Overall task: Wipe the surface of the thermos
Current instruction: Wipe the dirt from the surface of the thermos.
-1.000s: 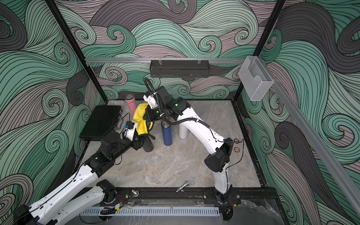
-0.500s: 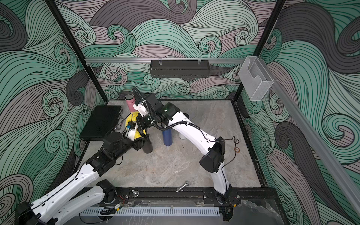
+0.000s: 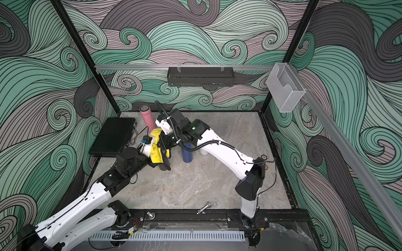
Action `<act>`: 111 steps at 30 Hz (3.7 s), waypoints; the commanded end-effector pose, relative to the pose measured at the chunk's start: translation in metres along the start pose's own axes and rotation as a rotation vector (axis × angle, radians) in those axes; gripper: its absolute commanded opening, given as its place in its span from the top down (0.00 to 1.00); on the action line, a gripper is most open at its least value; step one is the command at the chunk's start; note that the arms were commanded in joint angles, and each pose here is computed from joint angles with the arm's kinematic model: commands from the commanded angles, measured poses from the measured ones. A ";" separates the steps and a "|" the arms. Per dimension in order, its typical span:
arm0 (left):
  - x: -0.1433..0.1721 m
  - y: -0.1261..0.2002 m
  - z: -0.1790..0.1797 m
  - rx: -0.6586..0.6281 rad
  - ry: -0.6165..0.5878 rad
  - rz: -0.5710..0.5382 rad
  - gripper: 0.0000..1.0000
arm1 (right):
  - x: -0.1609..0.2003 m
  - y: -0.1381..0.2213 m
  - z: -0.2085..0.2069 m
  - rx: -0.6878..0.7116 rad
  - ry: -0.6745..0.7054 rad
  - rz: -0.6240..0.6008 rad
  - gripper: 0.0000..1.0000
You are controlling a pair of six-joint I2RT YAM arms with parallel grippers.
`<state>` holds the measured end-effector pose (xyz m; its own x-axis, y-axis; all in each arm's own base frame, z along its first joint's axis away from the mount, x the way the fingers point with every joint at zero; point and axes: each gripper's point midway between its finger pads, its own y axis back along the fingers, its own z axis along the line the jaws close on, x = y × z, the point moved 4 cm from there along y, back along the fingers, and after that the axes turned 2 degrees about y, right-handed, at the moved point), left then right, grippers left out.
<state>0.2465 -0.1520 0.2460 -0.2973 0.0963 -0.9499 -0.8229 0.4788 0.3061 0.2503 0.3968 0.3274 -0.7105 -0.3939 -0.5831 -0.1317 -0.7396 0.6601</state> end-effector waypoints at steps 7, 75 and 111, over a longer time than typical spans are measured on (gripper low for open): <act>-0.043 0.007 -0.007 0.041 0.019 -0.160 1.00 | -0.039 -0.029 -0.001 -0.064 -0.016 -0.025 1.00; -0.135 0.128 0.064 -0.469 0.658 -0.325 1.00 | 0.108 -0.005 0.039 0.078 0.181 -0.318 1.00; -0.184 0.088 -0.019 0.425 0.822 -0.230 1.00 | 0.136 0.102 -0.039 0.053 -0.093 -0.490 1.00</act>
<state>0.2281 -0.1409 0.4125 -0.5659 -0.5752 -0.5907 -0.7514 0.6547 0.0823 0.1590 0.2327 0.2721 -0.6567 0.0167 -0.7540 -0.5037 -0.7538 0.4220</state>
